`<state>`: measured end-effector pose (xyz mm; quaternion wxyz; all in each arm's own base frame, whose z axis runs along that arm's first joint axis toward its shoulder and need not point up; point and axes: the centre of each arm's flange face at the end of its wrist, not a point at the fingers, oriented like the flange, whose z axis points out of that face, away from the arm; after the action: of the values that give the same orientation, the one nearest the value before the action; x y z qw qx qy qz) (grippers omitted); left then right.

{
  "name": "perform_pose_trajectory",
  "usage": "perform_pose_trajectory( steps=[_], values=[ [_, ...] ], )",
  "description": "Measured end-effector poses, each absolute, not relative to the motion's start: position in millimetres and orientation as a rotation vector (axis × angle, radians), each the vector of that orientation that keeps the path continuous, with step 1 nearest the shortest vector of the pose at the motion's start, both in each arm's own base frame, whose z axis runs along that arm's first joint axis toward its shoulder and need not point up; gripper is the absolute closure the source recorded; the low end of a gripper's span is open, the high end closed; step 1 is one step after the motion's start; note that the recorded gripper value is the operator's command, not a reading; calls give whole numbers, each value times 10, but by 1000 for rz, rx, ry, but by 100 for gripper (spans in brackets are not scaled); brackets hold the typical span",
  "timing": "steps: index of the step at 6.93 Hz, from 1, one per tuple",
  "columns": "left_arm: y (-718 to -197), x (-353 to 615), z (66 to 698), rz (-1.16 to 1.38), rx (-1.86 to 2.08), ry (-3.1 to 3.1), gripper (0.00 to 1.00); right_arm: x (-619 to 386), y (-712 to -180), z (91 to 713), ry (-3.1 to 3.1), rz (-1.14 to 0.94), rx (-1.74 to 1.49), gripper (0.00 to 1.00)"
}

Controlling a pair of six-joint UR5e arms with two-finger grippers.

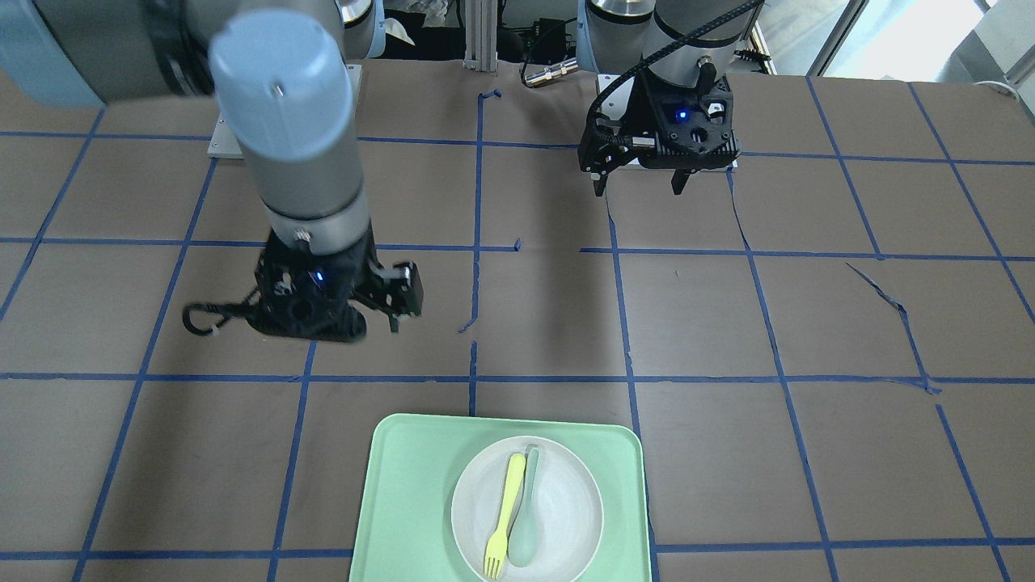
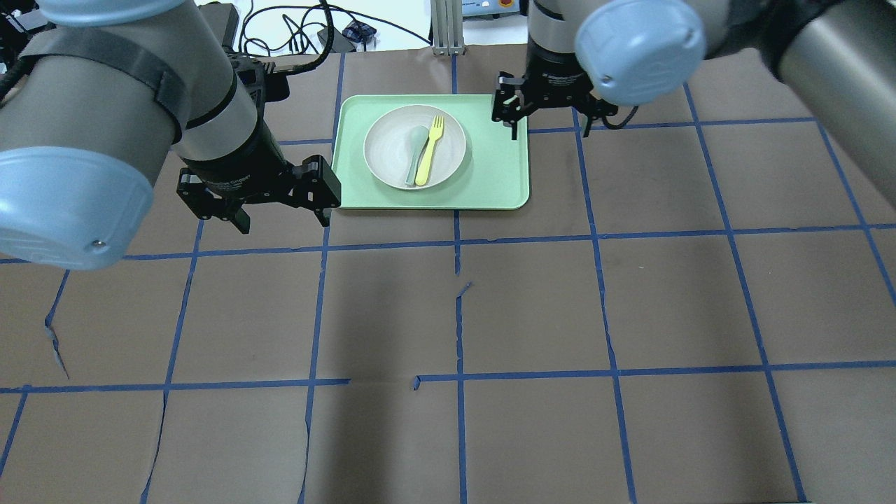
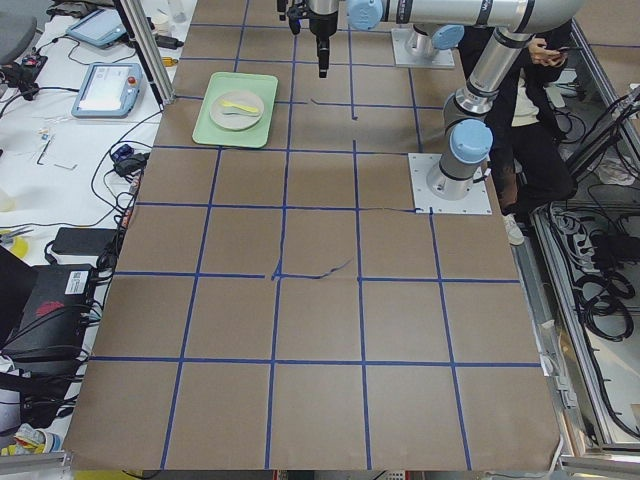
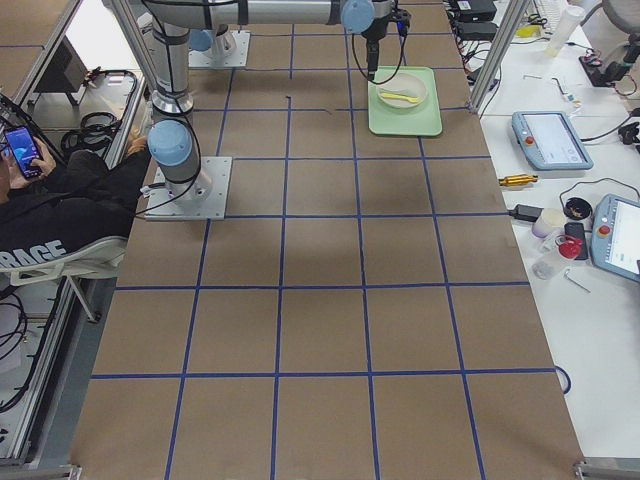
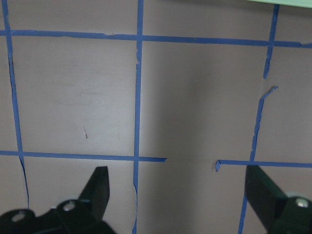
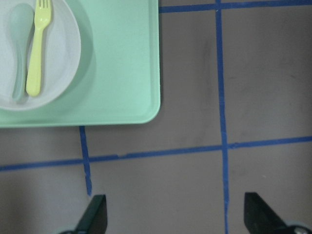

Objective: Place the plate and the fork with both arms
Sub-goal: 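Lower the right gripper into the plate and grasp the yellow fork handle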

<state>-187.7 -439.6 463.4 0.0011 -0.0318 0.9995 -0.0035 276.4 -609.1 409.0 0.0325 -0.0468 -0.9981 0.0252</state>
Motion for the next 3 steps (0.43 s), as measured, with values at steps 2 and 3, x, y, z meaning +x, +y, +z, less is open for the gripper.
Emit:
perform_pose_trajectory(
  steps=[2,3],
  values=[
    [-4392,-1879,4647,-18,-100,3138,0,3342,-6812,3381,-3080,159,-282,0],
    [-4391,-1879,4646,-19,-101,3138,0,3582,-6976,2974,-3092,212,-312,7]
  ],
)
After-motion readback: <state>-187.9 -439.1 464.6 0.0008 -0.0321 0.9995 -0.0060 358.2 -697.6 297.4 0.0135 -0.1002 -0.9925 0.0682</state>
